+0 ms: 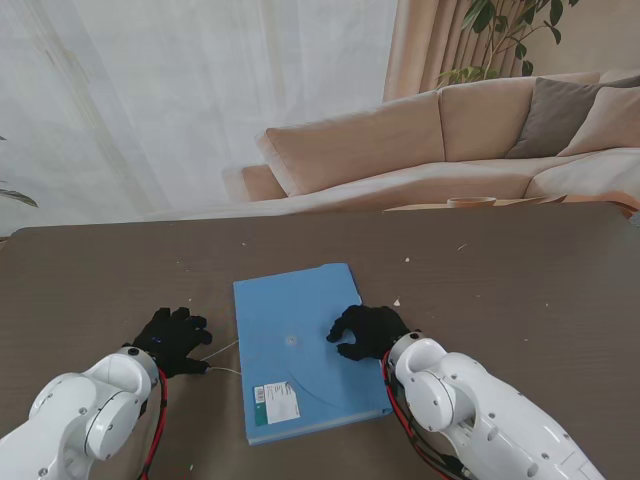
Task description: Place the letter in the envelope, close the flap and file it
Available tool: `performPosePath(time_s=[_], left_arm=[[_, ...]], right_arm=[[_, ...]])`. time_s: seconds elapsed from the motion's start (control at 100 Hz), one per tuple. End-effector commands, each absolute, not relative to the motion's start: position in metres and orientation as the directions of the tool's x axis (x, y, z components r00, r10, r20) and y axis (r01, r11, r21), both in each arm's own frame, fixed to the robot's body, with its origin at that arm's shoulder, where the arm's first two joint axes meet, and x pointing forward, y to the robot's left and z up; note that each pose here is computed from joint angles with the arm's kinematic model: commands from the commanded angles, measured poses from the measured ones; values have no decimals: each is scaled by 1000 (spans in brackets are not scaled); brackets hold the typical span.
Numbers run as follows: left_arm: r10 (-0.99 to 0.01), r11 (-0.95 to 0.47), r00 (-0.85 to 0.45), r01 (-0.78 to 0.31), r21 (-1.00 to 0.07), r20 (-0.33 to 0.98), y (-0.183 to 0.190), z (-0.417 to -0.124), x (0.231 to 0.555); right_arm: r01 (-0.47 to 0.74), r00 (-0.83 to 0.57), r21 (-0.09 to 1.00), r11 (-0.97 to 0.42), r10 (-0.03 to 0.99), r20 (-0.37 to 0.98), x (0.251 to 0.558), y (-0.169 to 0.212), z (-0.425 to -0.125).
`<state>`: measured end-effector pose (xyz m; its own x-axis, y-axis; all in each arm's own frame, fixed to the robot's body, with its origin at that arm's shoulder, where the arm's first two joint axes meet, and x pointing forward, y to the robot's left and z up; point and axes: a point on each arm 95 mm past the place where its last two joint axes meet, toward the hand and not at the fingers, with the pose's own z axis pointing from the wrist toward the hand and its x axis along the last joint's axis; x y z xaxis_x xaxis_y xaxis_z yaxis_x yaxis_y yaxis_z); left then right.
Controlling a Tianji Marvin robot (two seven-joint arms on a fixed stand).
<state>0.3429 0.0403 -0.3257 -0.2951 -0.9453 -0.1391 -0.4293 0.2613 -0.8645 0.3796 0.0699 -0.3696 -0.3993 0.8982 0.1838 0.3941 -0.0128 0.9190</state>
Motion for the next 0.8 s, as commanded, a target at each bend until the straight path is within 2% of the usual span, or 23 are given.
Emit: performPosePath(time_s=[0.0,0.38,0.79], left_arm=[[-948,248,-297,-467,-849,-114,39,-333,338],[-950,135,-308,-544,-828,47,30,-341,331],[-889,-219,-222,-562,-798,400,8,-335,334]], right_arm=[[444,-398,896,3,897,194,369,73,-384],[441,-400,897,6,896,191,370,72,-384],[441,-404,897,12,896,187,370,73,-384]])
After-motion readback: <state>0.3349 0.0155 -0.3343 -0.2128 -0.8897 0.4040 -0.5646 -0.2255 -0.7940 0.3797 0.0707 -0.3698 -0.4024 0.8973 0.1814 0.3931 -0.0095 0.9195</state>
